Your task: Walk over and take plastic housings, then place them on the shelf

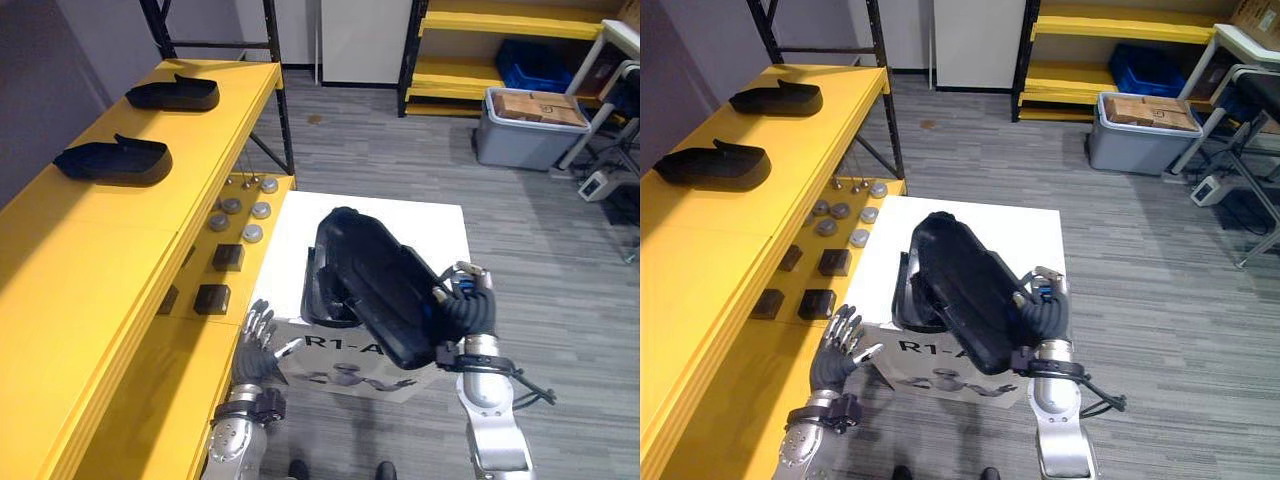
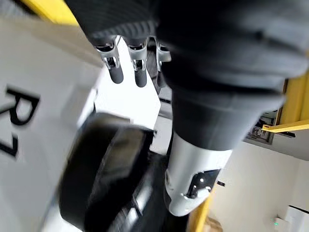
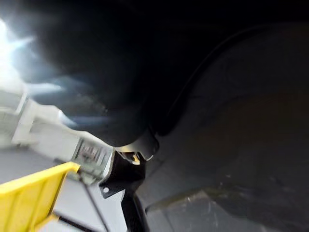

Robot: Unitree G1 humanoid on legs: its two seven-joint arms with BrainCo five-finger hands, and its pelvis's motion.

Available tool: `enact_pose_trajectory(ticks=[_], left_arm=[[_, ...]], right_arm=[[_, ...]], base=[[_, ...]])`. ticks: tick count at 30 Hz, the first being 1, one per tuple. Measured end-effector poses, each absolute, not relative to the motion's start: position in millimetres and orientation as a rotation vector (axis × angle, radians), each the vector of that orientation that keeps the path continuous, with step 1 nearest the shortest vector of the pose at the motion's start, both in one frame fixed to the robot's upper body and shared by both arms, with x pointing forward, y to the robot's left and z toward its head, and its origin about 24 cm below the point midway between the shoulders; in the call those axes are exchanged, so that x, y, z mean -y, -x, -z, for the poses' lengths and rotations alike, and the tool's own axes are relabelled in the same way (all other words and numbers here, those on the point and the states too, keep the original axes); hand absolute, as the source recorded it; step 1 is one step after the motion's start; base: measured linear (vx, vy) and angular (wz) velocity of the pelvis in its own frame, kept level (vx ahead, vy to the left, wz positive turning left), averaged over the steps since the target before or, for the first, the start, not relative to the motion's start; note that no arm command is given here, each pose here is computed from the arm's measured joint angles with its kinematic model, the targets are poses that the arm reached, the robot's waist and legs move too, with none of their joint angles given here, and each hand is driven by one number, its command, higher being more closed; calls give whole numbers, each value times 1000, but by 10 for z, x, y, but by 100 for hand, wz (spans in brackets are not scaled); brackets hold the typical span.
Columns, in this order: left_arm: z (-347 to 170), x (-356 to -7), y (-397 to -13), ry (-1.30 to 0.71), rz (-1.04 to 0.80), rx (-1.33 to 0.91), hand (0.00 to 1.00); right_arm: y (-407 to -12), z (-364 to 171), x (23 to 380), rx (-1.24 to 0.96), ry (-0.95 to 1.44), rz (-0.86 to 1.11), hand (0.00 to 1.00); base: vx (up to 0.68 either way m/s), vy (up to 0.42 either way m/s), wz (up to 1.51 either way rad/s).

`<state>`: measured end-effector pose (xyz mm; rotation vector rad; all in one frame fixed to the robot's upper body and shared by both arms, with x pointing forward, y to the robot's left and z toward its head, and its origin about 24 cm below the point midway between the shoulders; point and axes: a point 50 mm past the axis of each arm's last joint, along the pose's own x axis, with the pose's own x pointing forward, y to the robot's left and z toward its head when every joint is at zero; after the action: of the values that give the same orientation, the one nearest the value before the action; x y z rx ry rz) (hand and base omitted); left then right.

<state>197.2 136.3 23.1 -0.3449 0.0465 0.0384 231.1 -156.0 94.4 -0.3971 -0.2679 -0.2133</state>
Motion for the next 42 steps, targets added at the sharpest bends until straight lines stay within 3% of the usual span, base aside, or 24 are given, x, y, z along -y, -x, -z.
enact_pose_trajectory(ticks=[11,28,42], left_arm=[[-374,-1028,-2092,426,89,-16,0],[-332,-1234,-2105,464,-140,-35,0],[-335,-990,-2183,649,-12,-82,0]], right_arm=[[-2298,-881,1235,275,433,83,100],[-2286,-1089,1247,394,352,218,100],[-2249,-1195,921,458,252,61,100]], base=[[2,2,3],[-8,1,-3],[-1,0,-1]])
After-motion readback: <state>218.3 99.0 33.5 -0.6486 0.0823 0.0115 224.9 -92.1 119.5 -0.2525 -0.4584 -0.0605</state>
